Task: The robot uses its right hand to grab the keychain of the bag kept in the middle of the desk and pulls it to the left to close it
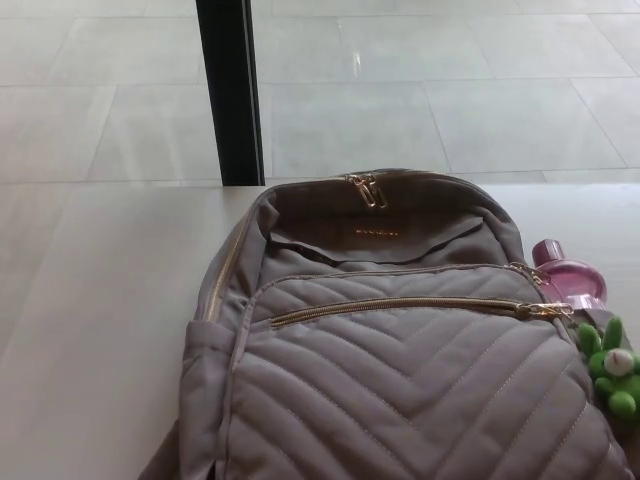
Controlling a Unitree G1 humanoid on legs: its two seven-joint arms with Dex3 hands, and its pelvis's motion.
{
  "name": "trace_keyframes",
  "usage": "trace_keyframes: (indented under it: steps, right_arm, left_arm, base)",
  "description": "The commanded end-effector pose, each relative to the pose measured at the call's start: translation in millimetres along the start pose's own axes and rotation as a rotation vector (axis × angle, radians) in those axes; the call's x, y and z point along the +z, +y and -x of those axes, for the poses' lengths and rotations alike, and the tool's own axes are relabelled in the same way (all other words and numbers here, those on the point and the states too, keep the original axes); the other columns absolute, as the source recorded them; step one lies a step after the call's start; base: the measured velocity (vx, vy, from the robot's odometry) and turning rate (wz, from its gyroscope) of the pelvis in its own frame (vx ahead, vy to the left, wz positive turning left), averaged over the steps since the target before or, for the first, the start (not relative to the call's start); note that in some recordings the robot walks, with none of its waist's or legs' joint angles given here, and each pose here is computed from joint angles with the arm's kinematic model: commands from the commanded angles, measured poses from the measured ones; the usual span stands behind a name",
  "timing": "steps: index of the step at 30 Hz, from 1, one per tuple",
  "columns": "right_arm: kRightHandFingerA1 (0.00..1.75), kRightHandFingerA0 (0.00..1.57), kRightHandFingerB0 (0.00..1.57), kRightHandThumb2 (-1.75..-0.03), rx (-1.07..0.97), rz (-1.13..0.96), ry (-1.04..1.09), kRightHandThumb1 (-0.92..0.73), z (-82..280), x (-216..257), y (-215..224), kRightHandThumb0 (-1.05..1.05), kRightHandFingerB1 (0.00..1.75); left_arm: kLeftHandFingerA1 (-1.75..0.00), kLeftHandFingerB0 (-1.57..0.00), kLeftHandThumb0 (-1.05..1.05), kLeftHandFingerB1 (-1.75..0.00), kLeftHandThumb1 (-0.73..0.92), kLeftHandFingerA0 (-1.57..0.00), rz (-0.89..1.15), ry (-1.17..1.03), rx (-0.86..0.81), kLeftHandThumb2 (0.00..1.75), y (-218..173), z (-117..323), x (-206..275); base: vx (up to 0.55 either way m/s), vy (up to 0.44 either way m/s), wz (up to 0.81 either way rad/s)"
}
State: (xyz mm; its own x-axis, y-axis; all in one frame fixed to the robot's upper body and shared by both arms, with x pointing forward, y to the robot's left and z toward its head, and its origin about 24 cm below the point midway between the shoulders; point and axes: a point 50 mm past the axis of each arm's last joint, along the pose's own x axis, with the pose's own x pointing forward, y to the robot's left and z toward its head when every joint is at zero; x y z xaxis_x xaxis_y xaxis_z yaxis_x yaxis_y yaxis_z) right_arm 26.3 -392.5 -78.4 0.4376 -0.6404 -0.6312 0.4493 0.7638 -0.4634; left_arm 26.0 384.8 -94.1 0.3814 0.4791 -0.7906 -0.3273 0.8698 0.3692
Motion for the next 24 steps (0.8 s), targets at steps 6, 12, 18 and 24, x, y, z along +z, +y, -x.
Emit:
trace_keyframes:
  steps: [6, 12, 18, 24]
  right_arm:
    - [1.08, 0.72, 0.10, -0.59, -0.142, -0.296, -0.274, -0.59, -7, 59, -37, -0.78, 0.62]
    - [0.91, 0.95, 0.10, -0.85, -0.108, -0.342, -0.521, -0.51, -1, 128, -43, -0.83, 0.59]
    - [0.44, 0.69, 0.24, -0.58, 0.093, -0.320, -0.817, -0.57, 28, 206, -20, -0.68, 0.32]
    - [0.41, 0.49, 0.15, -0.60, 0.369, -0.090, -0.991, -0.64, 69, 235, 18, -0.65, 0.27]
  left_arm:
    - [-0.56, -0.53, -0.63, -0.41, 0.69, -0.71, 0.081, -0.104, 0.019, 0.61, 23, 3, 14]
    - [-0.53, -0.54, -0.62, -0.43, 0.71, -0.68, 0.083, -0.095, -0.002, 0.62, 22, 2, 16]
    - [-0.55, -0.56, -0.65, -0.43, 0.71, -0.71, 0.085, -0.079, 0.001, 0.61, 21, 2, 13]
    - [-0.53, -0.55, -0.65, -0.42, 0.71, -0.69, 0.073, -0.091, -0.009, 0.62, 22, 2, 15]
  base:
    - [0.00, 0.000, 0.00]
    - [0.00, 0.000, 0.00]
    - [0.00, 0.000, 0.00]
    - [0.00, 0.000, 0.00]
